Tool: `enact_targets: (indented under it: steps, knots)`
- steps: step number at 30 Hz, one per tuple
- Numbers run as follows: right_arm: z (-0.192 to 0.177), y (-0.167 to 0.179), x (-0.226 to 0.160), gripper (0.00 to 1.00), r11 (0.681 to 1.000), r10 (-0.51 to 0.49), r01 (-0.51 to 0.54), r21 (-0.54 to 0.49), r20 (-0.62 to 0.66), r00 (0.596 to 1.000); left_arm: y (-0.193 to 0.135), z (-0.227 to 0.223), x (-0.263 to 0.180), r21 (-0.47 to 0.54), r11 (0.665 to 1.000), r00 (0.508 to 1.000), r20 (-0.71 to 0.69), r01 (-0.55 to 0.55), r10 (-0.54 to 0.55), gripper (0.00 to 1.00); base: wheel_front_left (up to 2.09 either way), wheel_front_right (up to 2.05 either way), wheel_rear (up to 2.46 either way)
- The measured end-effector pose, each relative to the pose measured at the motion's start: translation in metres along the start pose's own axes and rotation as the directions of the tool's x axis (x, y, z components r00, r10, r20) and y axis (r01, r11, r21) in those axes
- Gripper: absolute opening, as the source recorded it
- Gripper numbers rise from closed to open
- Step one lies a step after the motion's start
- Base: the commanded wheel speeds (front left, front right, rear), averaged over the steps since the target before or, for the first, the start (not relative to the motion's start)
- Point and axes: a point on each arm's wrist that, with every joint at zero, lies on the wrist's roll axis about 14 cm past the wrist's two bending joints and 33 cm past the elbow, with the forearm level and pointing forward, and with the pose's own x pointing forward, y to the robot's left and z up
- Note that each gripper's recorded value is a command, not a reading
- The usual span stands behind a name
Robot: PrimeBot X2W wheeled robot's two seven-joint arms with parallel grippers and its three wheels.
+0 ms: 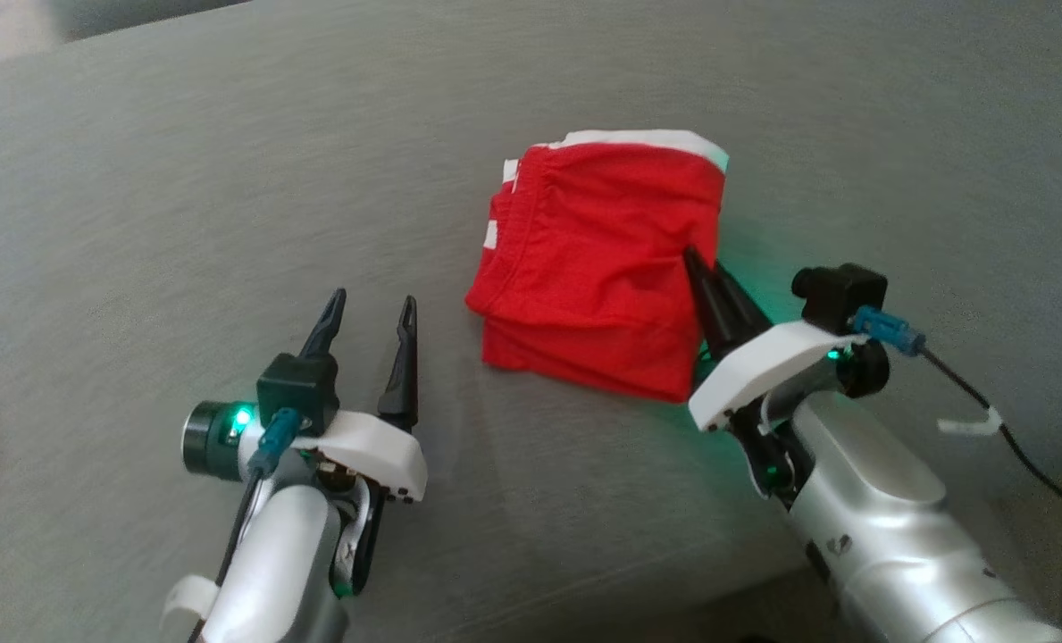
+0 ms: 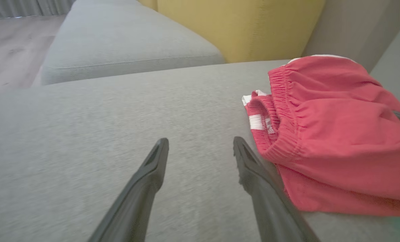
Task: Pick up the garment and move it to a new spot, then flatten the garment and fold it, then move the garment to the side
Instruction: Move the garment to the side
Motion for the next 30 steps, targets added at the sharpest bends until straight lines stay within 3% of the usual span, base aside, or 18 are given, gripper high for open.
enact_targets:
  steps: [8,13,18,22,30]
  knots:
    - [-0.002,-0.056,-0.050,0.00,0.984,-0.174,0.173,0.036,0.016,0.985,-0.071,-0.008,0.023,-0.012,0.977,0.977,-0.013,0.215,-0.215,1.00,0.00,0.00,0.00]
    - [-0.006,-0.073,-0.063,0.00,0.973,-0.229,0.229,0.031,0.007,0.973,-0.092,-0.012,0.030,-0.020,0.961,0.961,-0.014,0.276,-0.276,1.00,0.00,0.00,0.00]
    - [-0.003,-0.078,-0.053,0.00,0.974,-0.222,0.221,-0.040,-0.001,0.975,-0.086,-0.016,0.030,-0.035,0.963,0.963,-0.017,0.267,-0.268,1.00,0.00,0.00,0.00]
    - [0.030,-0.095,-0.030,0.00,0.961,-0.205,0.206,-0.185,0.024,0.978,-0.071,-0.014,0.030,-0.036,0.971,0.972,-0.003,0.234,-0.235,1.00,0.00,0.00,0.00]
    - [0.074,-0.154,0.005,0.00,0.851,-0.284,0.224,-0.476,-0.058,0.957,-0.026,-0.014,0.025,-0.037,0.993,0.993,0.003,0.116,-0.116,1.00,0.00,0.00,0.00]
